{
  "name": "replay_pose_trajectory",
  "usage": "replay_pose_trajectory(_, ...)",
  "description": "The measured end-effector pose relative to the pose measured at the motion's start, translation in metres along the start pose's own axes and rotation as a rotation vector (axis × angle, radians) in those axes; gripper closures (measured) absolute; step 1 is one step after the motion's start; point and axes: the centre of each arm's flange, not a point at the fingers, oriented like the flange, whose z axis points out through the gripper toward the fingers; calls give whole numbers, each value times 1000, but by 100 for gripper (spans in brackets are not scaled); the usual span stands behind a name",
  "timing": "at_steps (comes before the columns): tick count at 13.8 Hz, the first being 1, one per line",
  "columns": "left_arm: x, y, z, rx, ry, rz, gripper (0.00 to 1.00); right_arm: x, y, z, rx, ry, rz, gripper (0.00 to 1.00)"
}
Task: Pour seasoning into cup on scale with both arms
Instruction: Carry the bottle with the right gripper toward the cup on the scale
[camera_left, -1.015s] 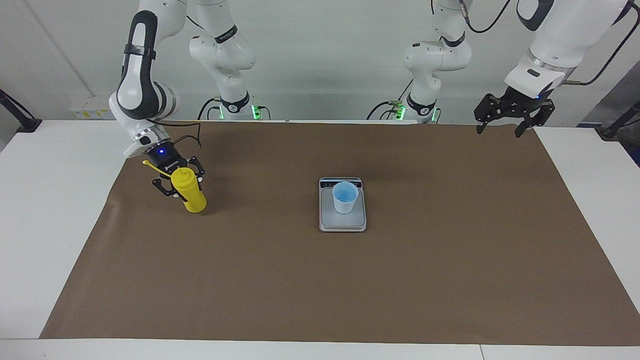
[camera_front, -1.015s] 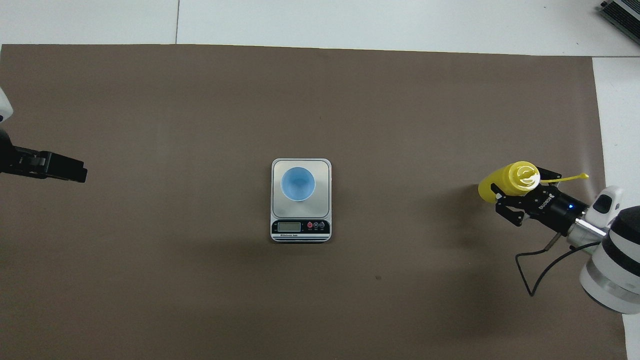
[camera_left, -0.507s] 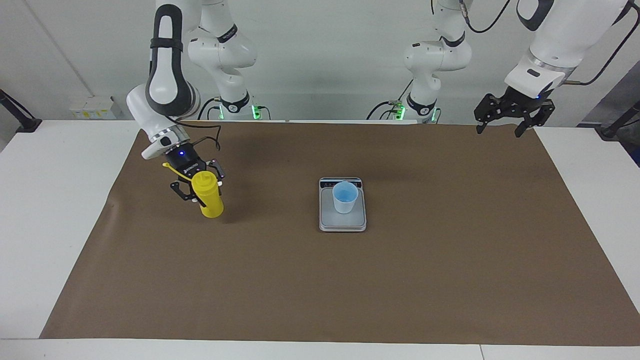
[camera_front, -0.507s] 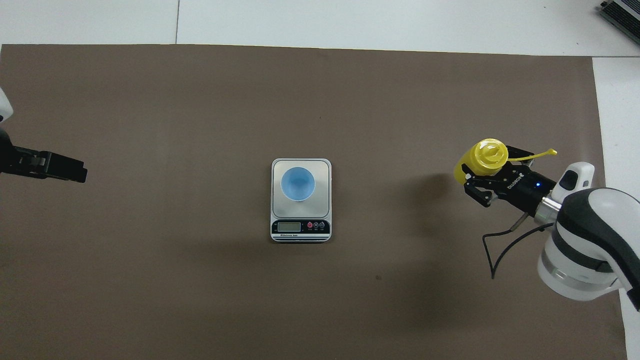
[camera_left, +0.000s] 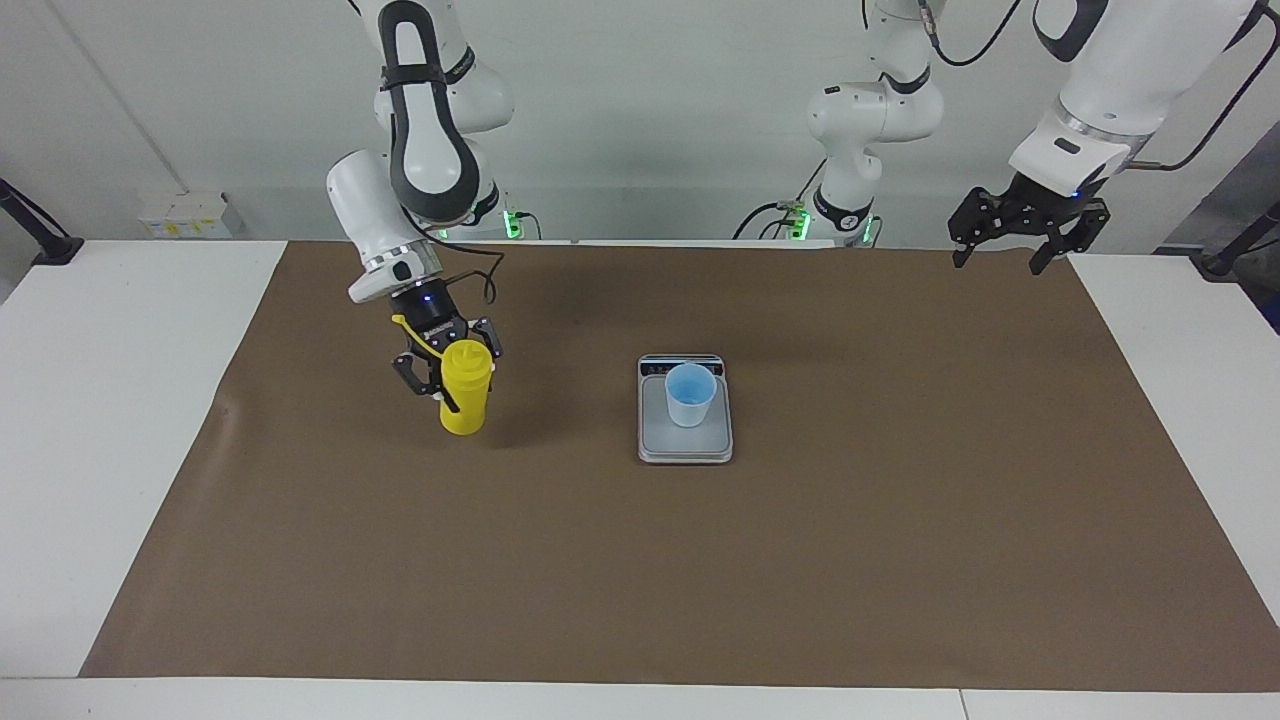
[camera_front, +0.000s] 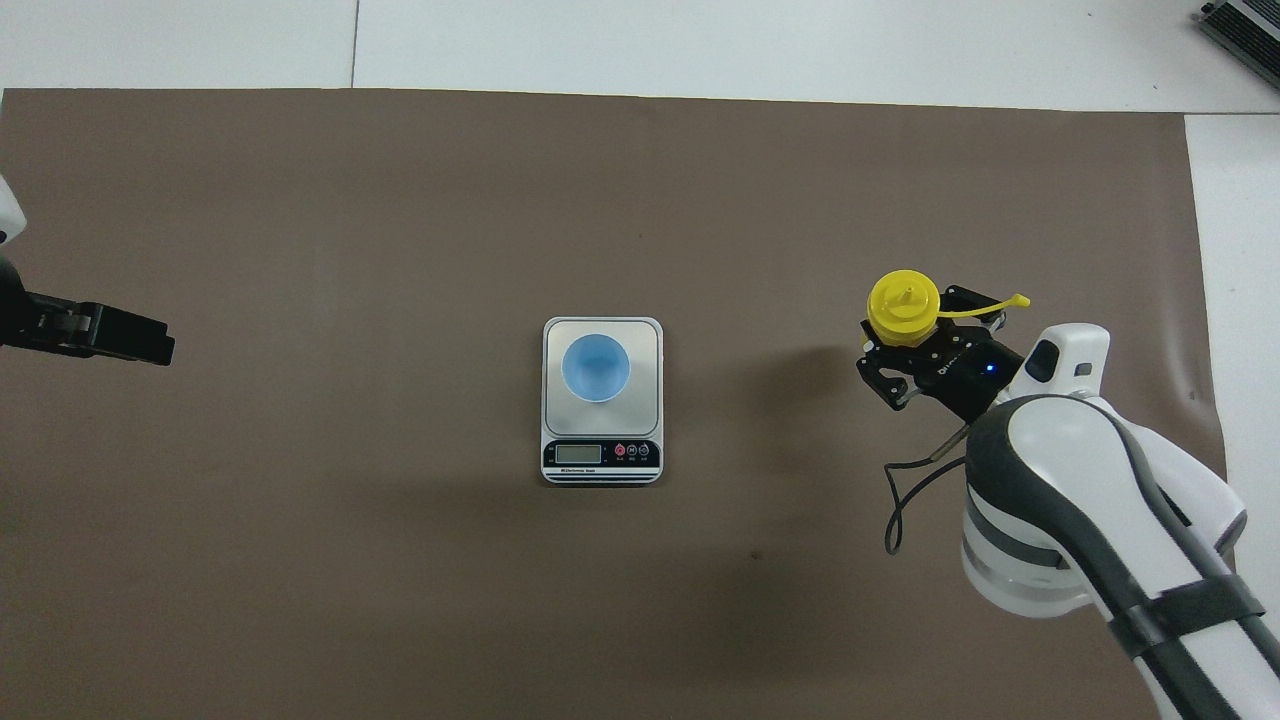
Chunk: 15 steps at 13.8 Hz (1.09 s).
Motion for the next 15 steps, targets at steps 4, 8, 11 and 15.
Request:
replay_pose_trajectory(4,0,0,0,0,0,0,0,11,-18,10,-32,-20,-38,46)
replay_pose_trajectory(8,0,0,0,0,0,0,0,17,-21,14,-35,-18,-47,46)
replay_pose_trajectory(11,0,0,0,0,0,0,0,23,-20,15,-35,-15,-80,46)
replay_pose_trajectory(15,0,0,0,0,0,0,0,33,-13,16,-27,-23,-182,46)
